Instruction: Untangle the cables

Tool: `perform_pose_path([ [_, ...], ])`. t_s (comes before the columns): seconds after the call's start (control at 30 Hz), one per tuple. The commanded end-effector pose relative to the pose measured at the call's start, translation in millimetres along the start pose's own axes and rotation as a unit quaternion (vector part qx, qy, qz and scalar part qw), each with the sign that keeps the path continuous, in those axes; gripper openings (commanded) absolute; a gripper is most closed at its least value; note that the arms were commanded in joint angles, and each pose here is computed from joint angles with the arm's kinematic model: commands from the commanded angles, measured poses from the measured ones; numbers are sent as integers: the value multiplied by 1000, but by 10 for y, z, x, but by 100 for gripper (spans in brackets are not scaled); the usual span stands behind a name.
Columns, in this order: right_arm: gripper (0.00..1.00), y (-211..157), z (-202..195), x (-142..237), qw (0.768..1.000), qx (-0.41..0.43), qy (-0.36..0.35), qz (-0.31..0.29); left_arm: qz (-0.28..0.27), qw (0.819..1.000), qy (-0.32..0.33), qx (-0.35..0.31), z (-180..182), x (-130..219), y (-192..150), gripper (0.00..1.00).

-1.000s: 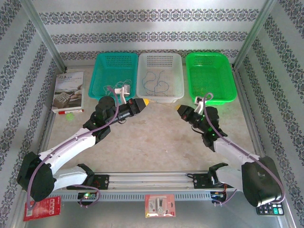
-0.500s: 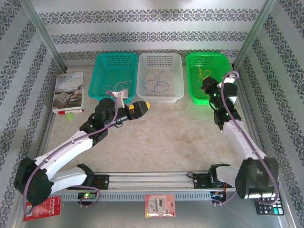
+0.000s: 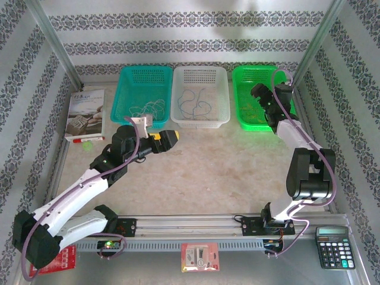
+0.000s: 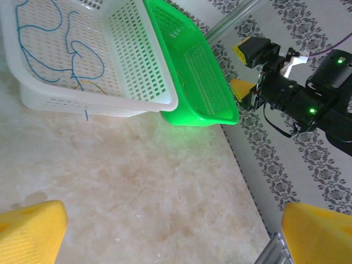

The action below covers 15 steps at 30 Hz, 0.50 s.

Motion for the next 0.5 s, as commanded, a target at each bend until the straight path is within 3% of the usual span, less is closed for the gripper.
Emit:
perform_pose_path([
  [0.0,98,200,116,209,999,19,15,-25,-16,999,21,-21,37,86,91,100],
  [0.1,98,201,240,444,998,33,40,-32,-40,997,48,-37,76,161,231,100],
  [0.23,98,112,485,840,992,94,72,-37,-105,983,133,-77,253,368,559,100],
  [0.37,98,-132,591,1152,985,155,74,-29,-207,941,230,-137,546,663,874,100],
  [0.47,98,-405,444,1310,979,195,25,-53,-266,902,297,-165,832,854,1021,100],
])
Point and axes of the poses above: each hand's point on the last joint's axis, 136 mm out from that joint toward the fingers, its own x axis back along the fingers, its own z axis along the line the jaws close on, y = z × x, the point moved 5 cm from there along x, back along the fingers, and after that the axes turned 11 degrees about x, right-handed, at the moved point
